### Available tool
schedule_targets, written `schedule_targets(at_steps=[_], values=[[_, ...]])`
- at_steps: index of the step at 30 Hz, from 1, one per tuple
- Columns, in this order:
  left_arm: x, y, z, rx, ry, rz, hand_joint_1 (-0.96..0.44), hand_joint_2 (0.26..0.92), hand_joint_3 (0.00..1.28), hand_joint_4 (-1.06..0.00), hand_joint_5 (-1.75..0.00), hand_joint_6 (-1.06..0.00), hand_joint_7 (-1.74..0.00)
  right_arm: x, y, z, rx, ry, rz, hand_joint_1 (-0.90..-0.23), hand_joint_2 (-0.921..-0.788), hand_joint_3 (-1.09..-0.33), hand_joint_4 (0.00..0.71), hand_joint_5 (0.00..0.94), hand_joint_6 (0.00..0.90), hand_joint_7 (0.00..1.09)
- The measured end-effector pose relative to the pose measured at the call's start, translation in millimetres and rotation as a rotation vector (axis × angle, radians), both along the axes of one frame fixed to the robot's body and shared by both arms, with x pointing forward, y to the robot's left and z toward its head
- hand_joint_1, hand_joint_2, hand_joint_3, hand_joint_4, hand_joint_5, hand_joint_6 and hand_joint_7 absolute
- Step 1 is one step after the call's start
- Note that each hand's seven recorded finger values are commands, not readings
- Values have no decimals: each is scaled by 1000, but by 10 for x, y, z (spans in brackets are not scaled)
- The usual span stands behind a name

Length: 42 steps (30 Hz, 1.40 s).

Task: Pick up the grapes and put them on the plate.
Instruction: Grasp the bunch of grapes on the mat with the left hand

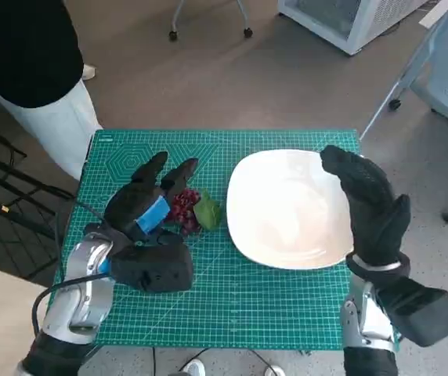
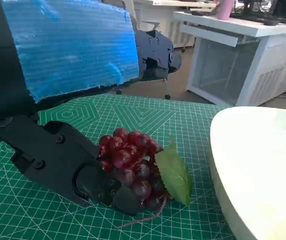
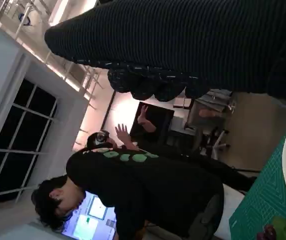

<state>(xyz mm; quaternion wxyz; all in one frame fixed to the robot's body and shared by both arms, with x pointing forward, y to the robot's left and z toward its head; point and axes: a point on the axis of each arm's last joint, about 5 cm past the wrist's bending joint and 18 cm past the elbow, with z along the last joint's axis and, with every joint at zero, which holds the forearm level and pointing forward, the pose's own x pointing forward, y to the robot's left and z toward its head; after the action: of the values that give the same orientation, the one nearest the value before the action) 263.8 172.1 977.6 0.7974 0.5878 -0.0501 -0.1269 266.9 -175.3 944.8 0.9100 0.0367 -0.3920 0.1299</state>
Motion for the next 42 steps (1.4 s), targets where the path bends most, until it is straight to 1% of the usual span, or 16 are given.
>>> schedule_targets(at_steps=[4, 9, 19, 23, 30, 42], values=[[141, -10, -51, 22, 74, 35, -329, 667, 5, 1, 1, -175, -5, 0, 5, -1, 0, 1, 2, -701, -921, -673, 359, 0, 90, 467], [290, -10, -134, 49, 158, 79, -315, 668, 5, 1, 1, -173, -3, -3, 2, -5, 1, 2, 1, -703, -921, -673, 359, 0, 91, 466], [506, -47, -304, 95, 309, 139, -319, 670, 4, 1, 1, -170, 0, -7, 2, -12, 0, 5, 1, -705, -921, -673, 359, 0, 91, 464], [562, -50, -354, 102, 350, 158, -319, 672, 4, 1, 1, -169, -1, -7, -1, -12, 0, 6, 0, -706, -921, -672, 359, 1, 92, 463], [631, -57, -351, 101, 370, 166, -290, 680, 6, 1, 1, -185, -7, -7, -3, -12, 0, 6, 0, -707, -921, -672, 359, 0, 92, 462], [640, -44, -388, 61, 386, 163, -245, 691, 8, 1, 1, -211, -13, -6, -2, -13, 0, 9, 1, -711, -921, -672, 359, 0, 93, 460]])
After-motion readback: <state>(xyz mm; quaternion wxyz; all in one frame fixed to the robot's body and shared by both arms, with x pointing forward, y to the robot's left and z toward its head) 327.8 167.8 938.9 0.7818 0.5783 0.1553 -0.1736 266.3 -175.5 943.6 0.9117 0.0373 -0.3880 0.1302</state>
